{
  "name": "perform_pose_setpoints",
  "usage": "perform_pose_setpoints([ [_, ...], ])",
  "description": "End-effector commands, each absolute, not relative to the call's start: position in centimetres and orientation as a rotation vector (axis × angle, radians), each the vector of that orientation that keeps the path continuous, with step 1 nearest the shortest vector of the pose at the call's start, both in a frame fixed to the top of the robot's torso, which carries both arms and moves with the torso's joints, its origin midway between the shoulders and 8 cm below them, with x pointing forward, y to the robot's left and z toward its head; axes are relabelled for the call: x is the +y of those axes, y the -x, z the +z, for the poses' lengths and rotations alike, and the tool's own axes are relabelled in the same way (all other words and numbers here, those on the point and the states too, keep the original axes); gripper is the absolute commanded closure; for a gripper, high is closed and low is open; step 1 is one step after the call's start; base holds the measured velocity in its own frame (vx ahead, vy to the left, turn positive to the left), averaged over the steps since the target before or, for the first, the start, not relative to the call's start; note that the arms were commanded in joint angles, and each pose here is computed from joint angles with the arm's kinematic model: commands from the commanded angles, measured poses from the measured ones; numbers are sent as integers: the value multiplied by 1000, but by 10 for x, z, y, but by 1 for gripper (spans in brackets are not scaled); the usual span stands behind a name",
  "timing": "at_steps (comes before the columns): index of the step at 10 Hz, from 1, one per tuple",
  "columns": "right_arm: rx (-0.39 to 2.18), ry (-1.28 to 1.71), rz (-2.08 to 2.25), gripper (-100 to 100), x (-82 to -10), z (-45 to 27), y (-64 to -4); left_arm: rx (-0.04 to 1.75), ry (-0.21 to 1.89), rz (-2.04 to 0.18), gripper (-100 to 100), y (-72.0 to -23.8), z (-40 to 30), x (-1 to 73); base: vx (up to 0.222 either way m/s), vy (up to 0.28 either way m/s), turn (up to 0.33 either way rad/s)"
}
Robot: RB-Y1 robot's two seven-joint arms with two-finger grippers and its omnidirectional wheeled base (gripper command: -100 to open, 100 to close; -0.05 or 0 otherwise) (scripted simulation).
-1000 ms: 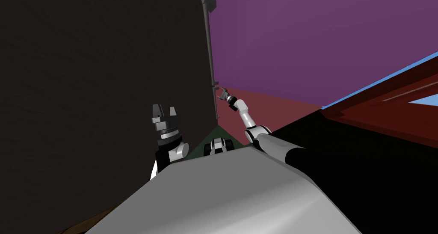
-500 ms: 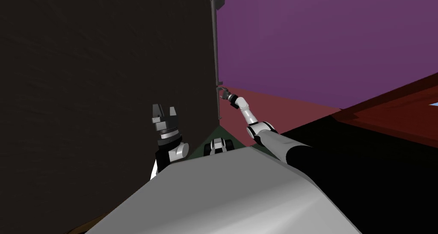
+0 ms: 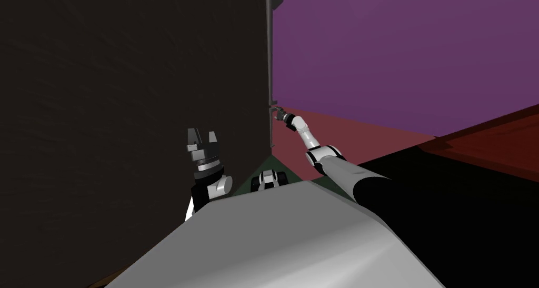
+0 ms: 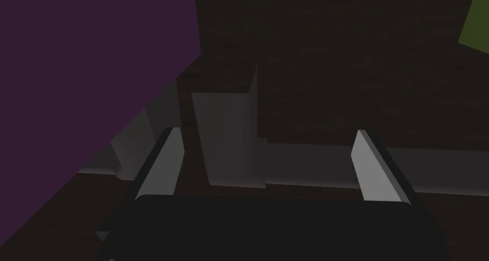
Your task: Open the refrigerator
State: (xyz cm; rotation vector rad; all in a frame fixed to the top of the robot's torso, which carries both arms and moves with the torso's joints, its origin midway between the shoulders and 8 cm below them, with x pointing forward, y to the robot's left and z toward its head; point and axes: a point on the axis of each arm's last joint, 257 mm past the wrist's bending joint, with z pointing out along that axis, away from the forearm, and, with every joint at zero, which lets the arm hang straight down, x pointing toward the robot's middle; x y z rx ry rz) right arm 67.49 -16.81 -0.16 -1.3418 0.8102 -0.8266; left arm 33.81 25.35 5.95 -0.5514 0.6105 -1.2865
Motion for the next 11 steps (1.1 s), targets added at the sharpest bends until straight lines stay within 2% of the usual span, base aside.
perform_pose_setpoints([
  [1, 811, 1345, -833, -100, -173, 5, -678, 610, 551, -1287, 0, -338, 60, 254, 87, 59, 4],
  [2, 813, 1346, -831, -100, -170, -1, -677, 611, 552, -1286, 0, -338, 59, 254, 49, 39, -8],
  [3, 814, 1346, -830, 100, -171, -1, -677, 610, 551, -1287, 0, -338, 60, 254, 6, 6, -4],
  [11, 619, 1414, -622, 100, -48, 5, -629, 610, 551, -1287, 0, -338, 60, 253, -202, -48, 110],
])
